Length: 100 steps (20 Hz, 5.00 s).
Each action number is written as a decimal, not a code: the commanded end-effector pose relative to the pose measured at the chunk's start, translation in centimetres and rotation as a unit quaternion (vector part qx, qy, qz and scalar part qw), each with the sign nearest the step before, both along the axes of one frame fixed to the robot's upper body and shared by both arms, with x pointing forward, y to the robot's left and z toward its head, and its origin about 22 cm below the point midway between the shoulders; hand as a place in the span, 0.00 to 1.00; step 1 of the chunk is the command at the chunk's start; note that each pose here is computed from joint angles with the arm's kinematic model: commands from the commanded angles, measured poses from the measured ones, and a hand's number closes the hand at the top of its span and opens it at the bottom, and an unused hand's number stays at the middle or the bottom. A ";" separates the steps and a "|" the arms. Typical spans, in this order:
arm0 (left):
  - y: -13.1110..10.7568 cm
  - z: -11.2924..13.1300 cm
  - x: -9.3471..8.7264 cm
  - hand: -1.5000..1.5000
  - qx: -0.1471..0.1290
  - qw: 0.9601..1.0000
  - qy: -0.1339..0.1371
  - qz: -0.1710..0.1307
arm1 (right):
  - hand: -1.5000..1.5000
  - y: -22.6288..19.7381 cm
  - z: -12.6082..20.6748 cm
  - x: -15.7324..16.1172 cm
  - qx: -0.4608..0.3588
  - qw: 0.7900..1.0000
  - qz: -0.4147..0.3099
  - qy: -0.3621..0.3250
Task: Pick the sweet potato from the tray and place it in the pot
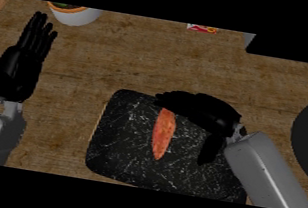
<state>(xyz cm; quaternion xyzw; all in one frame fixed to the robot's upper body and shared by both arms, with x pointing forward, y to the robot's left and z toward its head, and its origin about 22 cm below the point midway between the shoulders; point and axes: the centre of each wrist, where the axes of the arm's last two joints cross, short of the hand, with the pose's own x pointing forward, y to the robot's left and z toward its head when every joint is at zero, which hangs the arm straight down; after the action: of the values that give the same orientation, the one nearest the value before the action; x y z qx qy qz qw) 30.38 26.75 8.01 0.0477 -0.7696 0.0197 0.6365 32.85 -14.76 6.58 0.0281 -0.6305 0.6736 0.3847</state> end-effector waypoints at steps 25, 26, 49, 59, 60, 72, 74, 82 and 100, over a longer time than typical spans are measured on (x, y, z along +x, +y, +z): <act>1.1 0.2 -0.8 0.50 0.002 1.000 -0.001 -0.001 | 1.00 7.6 -6.5 -0.8 0.021 0.996 0.073 -0.043; 0.4 -0.6 0.4 0.50 -0.001 1.000 -0.002 -0.001 | 1.00 7.1 -6.8 -0.4 0.022 0.995 0.086 -0.051; 1.0 -1.3 -0.9 0.50 0.005 1.000 0.012 0.022 | 1.00 7.1 -0.7 -8.2 -0.002 0.882 -0.429 -0.195; 0.4 -0.2 -0.7 0.50 -0.003 1.000 0.005 0.007 | 1.00 4.6 8.8 -12.3 0.049 0.703 -0.616 -0.352; 0.6 0.1 0.2 0.50 -0.002 1.000 0.005 0.018 | 1.00 4.3 9.0 -13.5 0.044 0.692 -0.628 -0.353; 1.0 0.5 -0.5 0.50 -0.006 1.000 -0.007 0.004 | 1.00 -9.2 12.1 -16.1 -0.014 0.639 -0.694 -0.330; 2.0 -0.2 -0.2 0.50 -0.005 1.000 -0.001 0.019 | 1.00 -12.5 12.2 -16.7 -0.001 0.645 -0.689 -0.331; 0.7 0.2 0.9 0.50 -0.002 1.000 -0.001 0.008 | 1.00 -22.3 7.6 -15.3 0.022 0.634 -0.703 -0.321; 1.3 0.4 0.6 0.50 0.002 1.000 -0.001 -0.003 | 0.00 -31.3 0.1 -9.0 0.033 0.669 -0.732 -0.129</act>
<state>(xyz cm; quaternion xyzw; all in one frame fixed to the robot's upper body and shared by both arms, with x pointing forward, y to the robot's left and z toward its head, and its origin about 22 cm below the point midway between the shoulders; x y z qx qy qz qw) 30.87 27.08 7.96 0.0450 -0.7721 0.0206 0.6335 23.53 -46.01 8.91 -0.5792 -0.5143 0.1833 0.6053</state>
